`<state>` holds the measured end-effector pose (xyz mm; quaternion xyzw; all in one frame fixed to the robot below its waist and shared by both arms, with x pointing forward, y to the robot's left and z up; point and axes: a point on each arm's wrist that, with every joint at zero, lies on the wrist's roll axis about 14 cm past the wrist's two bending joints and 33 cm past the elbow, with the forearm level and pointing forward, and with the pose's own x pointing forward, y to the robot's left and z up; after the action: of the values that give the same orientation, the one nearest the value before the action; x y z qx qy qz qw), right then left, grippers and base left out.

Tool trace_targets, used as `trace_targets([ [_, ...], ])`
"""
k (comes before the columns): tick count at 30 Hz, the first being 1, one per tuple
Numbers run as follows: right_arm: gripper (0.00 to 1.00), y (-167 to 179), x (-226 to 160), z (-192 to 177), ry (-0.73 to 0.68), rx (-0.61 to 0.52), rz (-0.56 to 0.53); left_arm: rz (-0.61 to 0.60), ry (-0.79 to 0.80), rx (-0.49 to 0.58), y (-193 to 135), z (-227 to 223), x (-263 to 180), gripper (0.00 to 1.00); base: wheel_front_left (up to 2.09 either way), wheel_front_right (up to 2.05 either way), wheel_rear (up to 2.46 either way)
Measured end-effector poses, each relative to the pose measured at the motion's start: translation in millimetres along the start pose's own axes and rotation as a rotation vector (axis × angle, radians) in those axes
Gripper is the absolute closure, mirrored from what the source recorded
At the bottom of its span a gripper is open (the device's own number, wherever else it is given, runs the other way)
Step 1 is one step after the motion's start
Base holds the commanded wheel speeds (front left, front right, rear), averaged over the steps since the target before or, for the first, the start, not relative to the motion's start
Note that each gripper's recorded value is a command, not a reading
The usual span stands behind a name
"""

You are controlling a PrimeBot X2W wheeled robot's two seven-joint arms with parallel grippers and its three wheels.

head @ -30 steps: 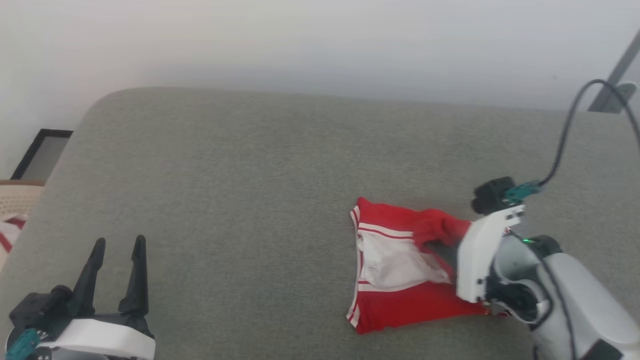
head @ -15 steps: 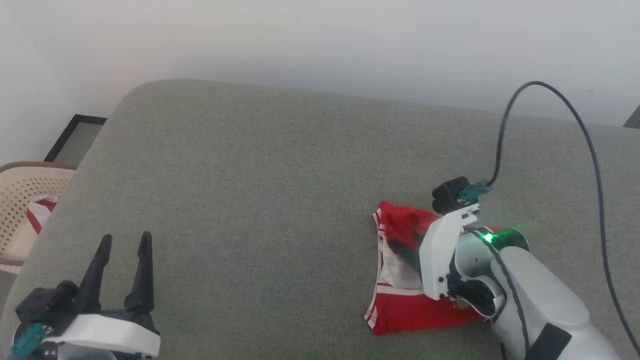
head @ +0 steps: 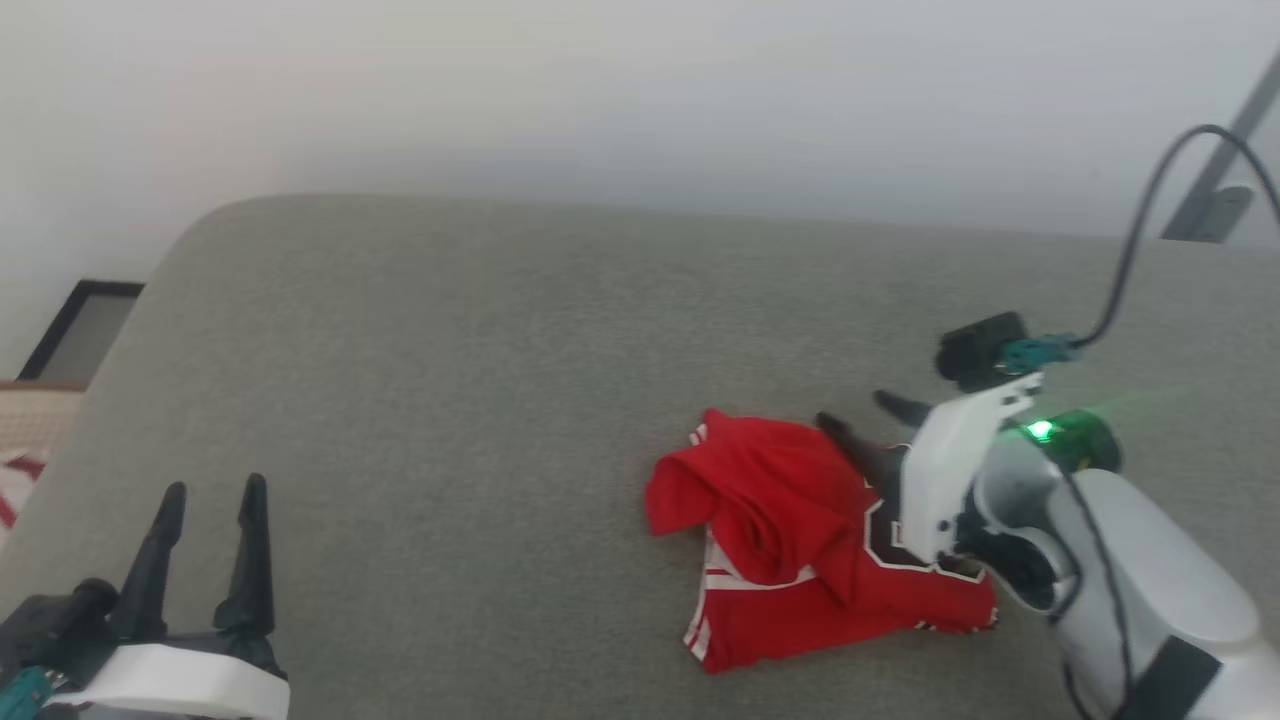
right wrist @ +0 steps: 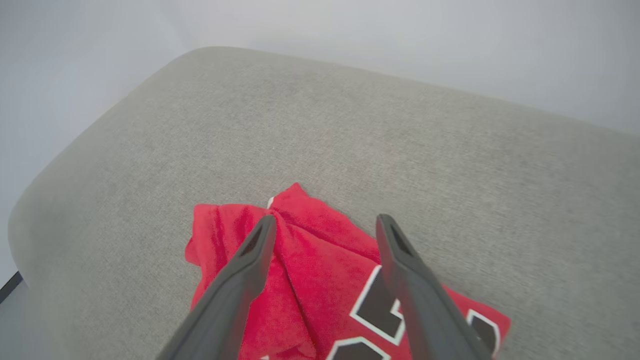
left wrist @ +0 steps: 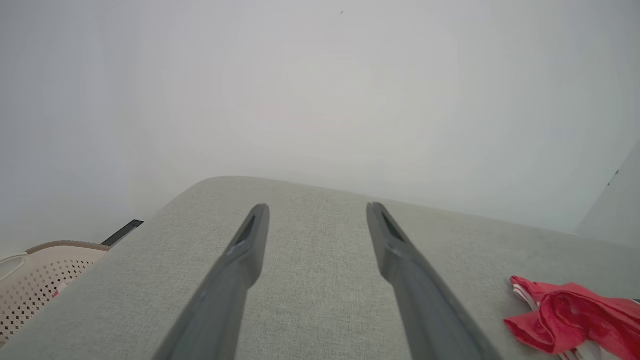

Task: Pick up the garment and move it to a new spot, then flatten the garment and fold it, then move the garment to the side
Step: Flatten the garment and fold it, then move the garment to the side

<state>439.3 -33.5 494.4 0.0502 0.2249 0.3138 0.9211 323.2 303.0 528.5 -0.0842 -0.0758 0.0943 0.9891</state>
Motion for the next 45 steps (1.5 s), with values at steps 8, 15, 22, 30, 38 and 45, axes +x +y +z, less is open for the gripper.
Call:
trace_targets([
  [8,0.0,-60.5,-58.0,16.3,-0.185,-0.003,-0.189,-0.056,-0.007,0.001,-16.0,1.1,9.8,0.0,0.0,0.0,0.0],
  [15,0.0,-105.7,-118.0,16.1,-0.331,-0.05,-0.371,-0.112,-0.005,-0.004,-34.5,-1.2,19.6,0.0,0.0,0.0,0.0],
  [22,0.0,-127.4,-162.7,2.5,-0.417,-0.076,-0.5,-0.149,0.002,-0.001,-47.0,-4.4,26.2,0.0,0.0,0.0,0.0],
  [30,0.0,-133.8,-191.4,-14.3,-0.483,-0.08,-0.586,-0.159,0.005,0.002,-49.8,-5.2,26.3,0.0,0.0,0.0,0.0],
  [38,0.0,-132.3,-199.2,-32.4,-0.487,-0.074,-0.618,-0.156,0.015,0.013,-45.9,-6.9,21.6,0.0,0.0,0.0,0.0],
  [45,0.0,-127.8,-196.1,-34.0,-0.497,-0.071,-0.61,-0.15,0.019,0.02,-41.7,-6.7,16.3,0.0,0.0,0.0,0.0],
])
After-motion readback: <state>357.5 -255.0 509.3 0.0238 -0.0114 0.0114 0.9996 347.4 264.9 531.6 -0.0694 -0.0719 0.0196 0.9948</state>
